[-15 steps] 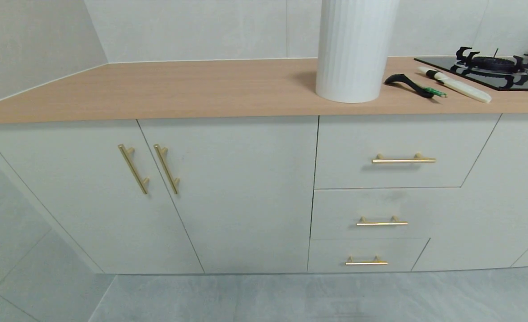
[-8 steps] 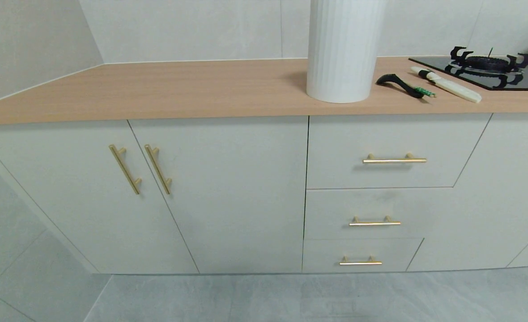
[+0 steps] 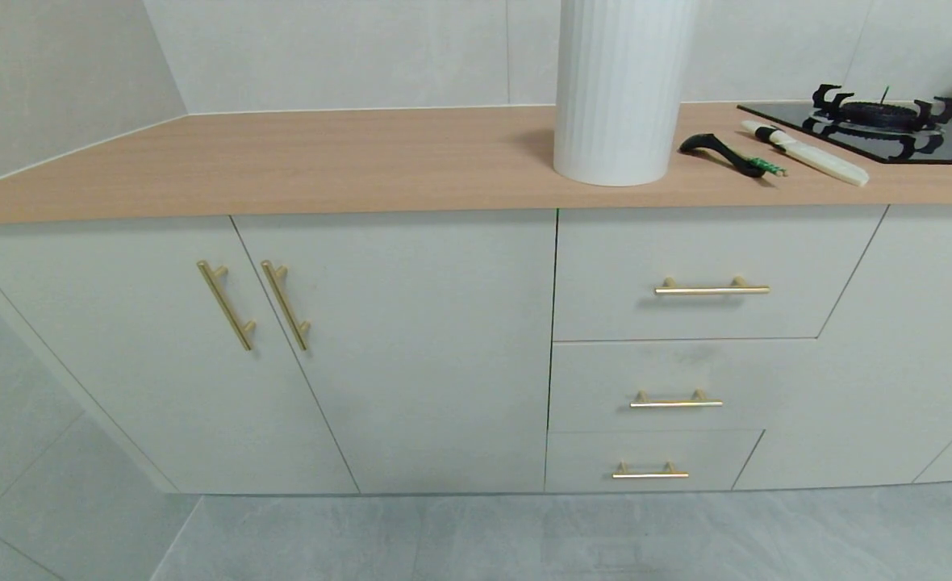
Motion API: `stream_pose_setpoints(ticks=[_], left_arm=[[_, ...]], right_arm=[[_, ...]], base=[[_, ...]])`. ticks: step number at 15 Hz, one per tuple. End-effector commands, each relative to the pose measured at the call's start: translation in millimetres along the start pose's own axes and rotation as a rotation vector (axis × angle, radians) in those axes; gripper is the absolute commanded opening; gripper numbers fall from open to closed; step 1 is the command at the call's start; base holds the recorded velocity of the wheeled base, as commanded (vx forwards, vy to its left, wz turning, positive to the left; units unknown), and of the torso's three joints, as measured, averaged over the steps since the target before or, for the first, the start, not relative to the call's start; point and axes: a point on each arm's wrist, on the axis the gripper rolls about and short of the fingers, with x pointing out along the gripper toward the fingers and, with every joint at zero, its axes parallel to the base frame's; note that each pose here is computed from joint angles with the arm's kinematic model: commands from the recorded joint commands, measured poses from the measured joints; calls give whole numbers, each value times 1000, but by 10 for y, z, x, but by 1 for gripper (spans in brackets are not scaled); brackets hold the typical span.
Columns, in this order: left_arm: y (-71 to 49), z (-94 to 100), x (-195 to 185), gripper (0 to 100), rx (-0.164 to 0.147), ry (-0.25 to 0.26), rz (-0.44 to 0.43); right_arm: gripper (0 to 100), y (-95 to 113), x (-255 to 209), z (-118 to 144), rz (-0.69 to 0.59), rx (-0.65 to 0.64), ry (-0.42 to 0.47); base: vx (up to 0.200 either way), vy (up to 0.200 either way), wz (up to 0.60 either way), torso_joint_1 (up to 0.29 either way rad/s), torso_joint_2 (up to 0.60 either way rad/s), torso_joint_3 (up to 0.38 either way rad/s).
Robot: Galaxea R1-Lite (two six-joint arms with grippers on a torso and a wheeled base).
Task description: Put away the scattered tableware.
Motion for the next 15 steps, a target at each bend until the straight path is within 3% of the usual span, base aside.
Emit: stream_pose_setpoints(ticks=[1, 2, 3, 4, 10, 12, 15], left_arm=[[0, -2, 1, 100, 0, 1, 0], [0, 2, 0, 100, 0, 0, -1], [0, -2, 1, 100, 0, 1, -1], [0, 2, 0, 100, 0, 0, 0], [0, 2, 0, 100, 0, 0, -1], [0, -2, 1, 100, 0, 1, -1], [0, -2, 1, 100, 0, 1, -1]], right_arm=[[100, 0, 1, 3, 1, -2, 0], [100, -2, -16, 69, -2, -1, -23], [100, -5, -87, 318, 10, 7, -93], [100, -9, -84, 447, 32, 20, -88], [100, 84, 587, 557, 314, 40, 412], [100, 141, 922, 700, 352, 41, 519], [100, 266, 1460, 915, 394, 31, 594]], base=[[0, 0, 0, 0, 0, 0], [0, 0, 0, 0, 0, 0], [0, 0, 0, 0, 0, 0], [0, 0, 0, 0, 0, 0], [0, 0, 0, 0, 0, 0], [0, 0, 0, 0, 0, 0], [0, 0, 0, 0, 0, 0]])
